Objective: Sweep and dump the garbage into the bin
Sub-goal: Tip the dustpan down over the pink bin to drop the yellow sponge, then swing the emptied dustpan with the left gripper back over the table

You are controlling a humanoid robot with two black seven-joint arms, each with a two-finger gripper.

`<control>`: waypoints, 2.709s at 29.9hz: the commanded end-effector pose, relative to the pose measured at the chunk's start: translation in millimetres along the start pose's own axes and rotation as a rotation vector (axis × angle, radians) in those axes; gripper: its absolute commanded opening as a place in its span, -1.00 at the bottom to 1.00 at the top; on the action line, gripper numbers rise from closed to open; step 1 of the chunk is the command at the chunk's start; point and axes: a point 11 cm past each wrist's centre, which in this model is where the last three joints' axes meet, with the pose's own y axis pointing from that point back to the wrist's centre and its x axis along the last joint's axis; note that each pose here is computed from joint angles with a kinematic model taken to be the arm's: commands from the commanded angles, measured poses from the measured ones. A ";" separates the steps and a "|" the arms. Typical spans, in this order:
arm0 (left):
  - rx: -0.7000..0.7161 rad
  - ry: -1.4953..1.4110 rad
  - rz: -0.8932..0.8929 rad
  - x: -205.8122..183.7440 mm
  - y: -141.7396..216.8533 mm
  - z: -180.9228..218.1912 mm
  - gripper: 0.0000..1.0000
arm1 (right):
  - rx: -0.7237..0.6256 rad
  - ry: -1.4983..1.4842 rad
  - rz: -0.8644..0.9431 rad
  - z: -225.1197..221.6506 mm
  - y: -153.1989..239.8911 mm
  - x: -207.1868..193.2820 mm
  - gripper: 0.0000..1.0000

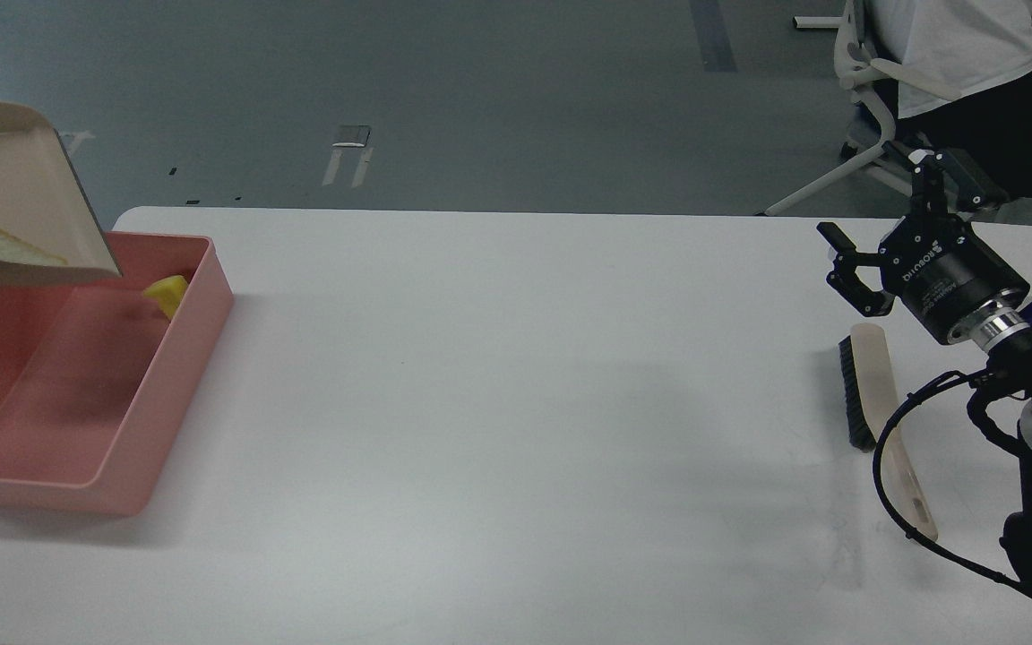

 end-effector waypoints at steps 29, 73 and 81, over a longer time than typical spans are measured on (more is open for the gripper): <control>0.050 -0.315 -0.178 -10.7 -1.9 34.9 -0.57 | -0.001 -0.004 0.001 1.5 0.4 -0.1 1.00; -0.164 -0.194 -0.101 19.4 15.4 133.6 -0.57 | 0.014 0.000 0.007 -0.4 2.4 2.3 1.00; -0.272 -0.019 -0.086 13.3 13.3 151.0 -0.57 | 0.013 0.021 0.042 -6.1 12.5 16.7 1.00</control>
